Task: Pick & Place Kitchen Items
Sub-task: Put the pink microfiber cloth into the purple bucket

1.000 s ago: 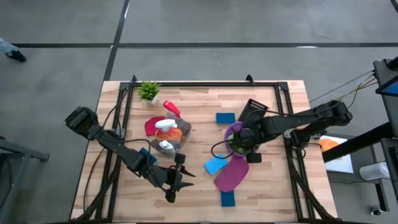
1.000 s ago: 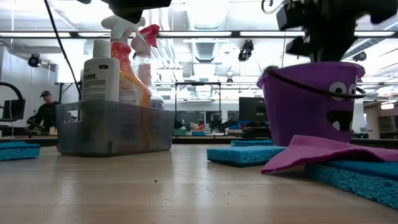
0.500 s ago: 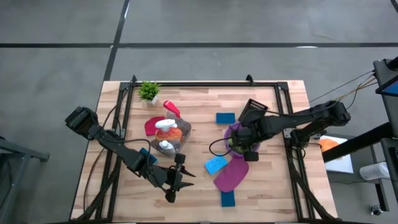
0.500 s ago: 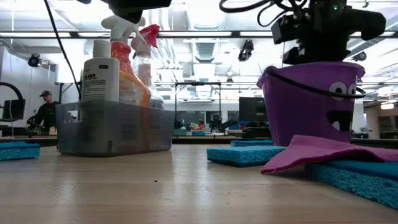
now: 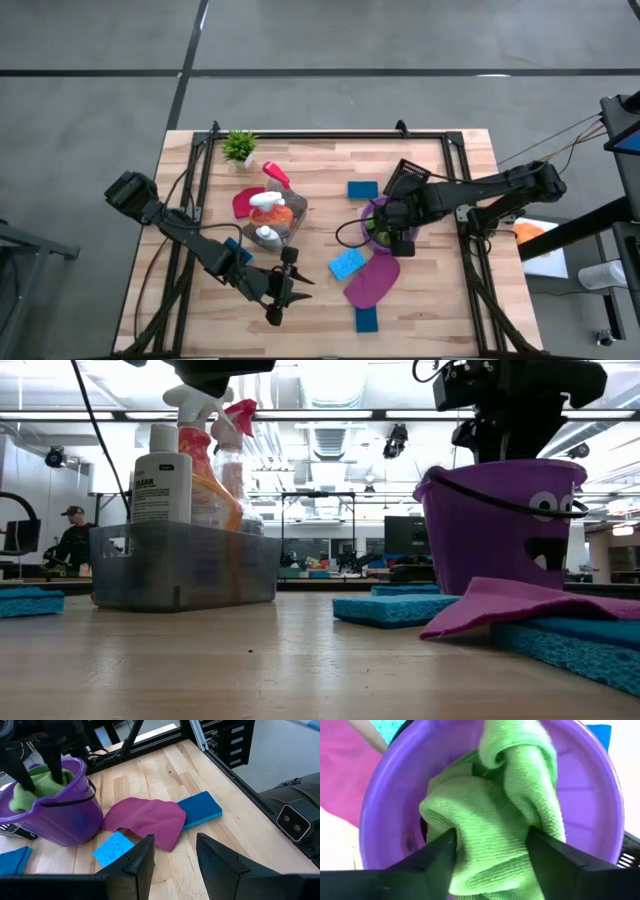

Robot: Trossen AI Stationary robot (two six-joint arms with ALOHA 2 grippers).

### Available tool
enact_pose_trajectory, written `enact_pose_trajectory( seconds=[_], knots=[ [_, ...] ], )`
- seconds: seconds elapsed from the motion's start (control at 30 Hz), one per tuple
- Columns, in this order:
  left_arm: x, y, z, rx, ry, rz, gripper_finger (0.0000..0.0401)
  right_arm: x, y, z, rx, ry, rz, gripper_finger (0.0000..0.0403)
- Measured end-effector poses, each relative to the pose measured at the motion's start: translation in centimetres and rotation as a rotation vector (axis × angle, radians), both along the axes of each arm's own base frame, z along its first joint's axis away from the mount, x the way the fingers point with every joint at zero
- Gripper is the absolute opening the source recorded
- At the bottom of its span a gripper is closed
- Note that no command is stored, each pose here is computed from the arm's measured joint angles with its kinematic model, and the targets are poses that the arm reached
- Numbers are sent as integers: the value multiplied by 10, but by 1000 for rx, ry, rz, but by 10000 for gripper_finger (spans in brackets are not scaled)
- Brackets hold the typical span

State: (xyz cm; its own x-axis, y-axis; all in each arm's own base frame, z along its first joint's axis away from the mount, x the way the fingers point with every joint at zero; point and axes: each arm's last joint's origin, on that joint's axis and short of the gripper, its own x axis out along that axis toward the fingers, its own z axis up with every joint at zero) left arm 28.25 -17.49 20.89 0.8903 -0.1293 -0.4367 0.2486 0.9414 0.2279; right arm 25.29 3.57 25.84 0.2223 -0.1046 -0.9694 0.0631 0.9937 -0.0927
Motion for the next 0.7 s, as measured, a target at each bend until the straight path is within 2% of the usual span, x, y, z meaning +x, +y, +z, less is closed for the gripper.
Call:
enact_pose_trajectory(
  seconds=[0.13,0.23,0.53,0.7],
  knots=[
    [0,0,0,0,1,0,147,-2,2,8,1,8,7,287],
    [0,0,0,1,0,0,147,-3,5,17,6,-17,11,306],
    [0,0,0,2,2,0,147,-5,26,45,42,-113,34,311],
    [0,0,0,2,2,0,147,-2,56,43,51,-169,88,311]
  ],
)
